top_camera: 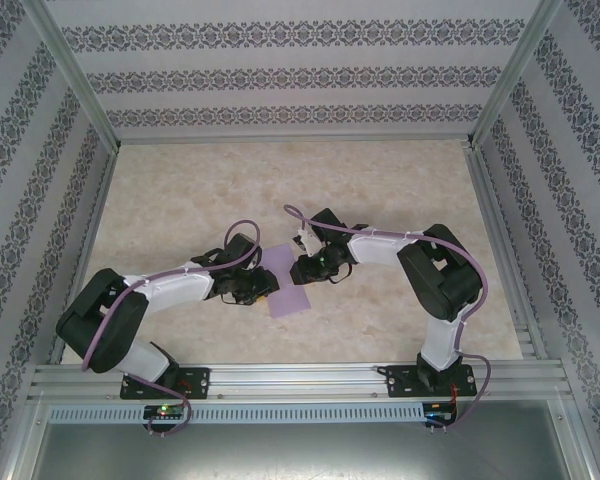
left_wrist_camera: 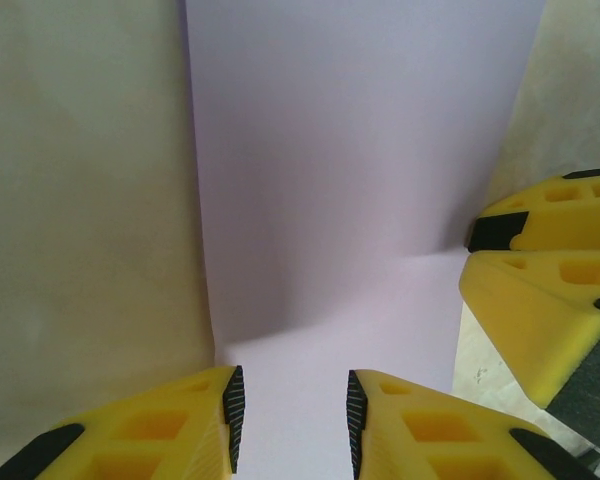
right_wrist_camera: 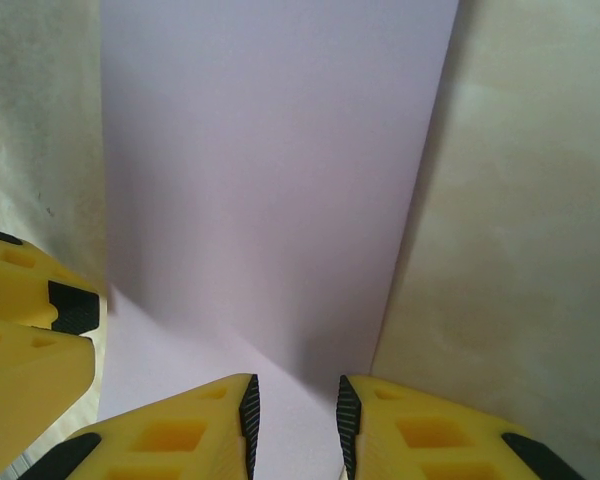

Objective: Fold a paper plane with a square sheet of paper (fold left side to right side)
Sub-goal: Third fold the triangle at the center of the table.

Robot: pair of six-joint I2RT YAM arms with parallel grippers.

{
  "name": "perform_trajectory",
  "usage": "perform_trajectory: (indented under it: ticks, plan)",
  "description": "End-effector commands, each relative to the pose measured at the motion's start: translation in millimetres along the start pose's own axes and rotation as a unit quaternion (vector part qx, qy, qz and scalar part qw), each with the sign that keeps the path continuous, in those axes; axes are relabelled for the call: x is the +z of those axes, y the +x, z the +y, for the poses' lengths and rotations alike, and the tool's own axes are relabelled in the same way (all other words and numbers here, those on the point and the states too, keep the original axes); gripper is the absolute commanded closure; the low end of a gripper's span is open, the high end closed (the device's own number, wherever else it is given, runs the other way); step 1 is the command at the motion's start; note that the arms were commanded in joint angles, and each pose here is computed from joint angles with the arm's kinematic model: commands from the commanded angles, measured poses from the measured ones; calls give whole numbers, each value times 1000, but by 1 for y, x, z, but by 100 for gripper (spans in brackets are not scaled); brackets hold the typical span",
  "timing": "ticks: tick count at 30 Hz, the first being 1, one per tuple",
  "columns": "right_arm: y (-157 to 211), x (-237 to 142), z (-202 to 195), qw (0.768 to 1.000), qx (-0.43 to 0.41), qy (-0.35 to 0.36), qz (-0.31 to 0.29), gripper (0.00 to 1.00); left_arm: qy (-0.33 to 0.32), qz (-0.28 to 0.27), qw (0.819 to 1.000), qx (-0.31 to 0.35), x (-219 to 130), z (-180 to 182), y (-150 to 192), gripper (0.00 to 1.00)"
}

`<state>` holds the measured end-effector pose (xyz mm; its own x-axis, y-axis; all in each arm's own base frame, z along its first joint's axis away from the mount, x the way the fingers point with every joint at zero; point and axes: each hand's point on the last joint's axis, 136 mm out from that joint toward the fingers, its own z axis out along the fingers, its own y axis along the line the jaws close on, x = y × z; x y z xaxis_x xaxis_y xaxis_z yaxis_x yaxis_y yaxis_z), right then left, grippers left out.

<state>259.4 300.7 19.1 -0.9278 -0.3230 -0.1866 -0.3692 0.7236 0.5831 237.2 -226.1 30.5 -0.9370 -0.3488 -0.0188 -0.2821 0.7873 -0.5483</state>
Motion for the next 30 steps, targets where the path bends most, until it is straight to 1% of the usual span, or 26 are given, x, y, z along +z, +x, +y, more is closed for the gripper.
perform_trajectory:
  ticks: [1, 7, 17, 22, 30]
  plan:
    - [17, 11, -20, 999, 19, 28, 32, 70, -21, -1, 1000, 12, 1, 5, 0, 64]
    - [18, 11, -20, 999, 18, 30, 34, 70, -38, -5, 999, 15, -1, 10, -1, 64]
    - [17, 12, -20, 999, 17, 31, 34, 70, -34, 4, 999, 16, 4, 8, 2, 64]
    - [17, 12, -19, 999, 15, 30, 35, 70, -18, 9, 1000, 14, 9, 3, 3, 65]
    - [17, 14, -18, 999, 14, 31, 37, 70, -2, 9, 1000, 14, 12, -7, 4, 69]
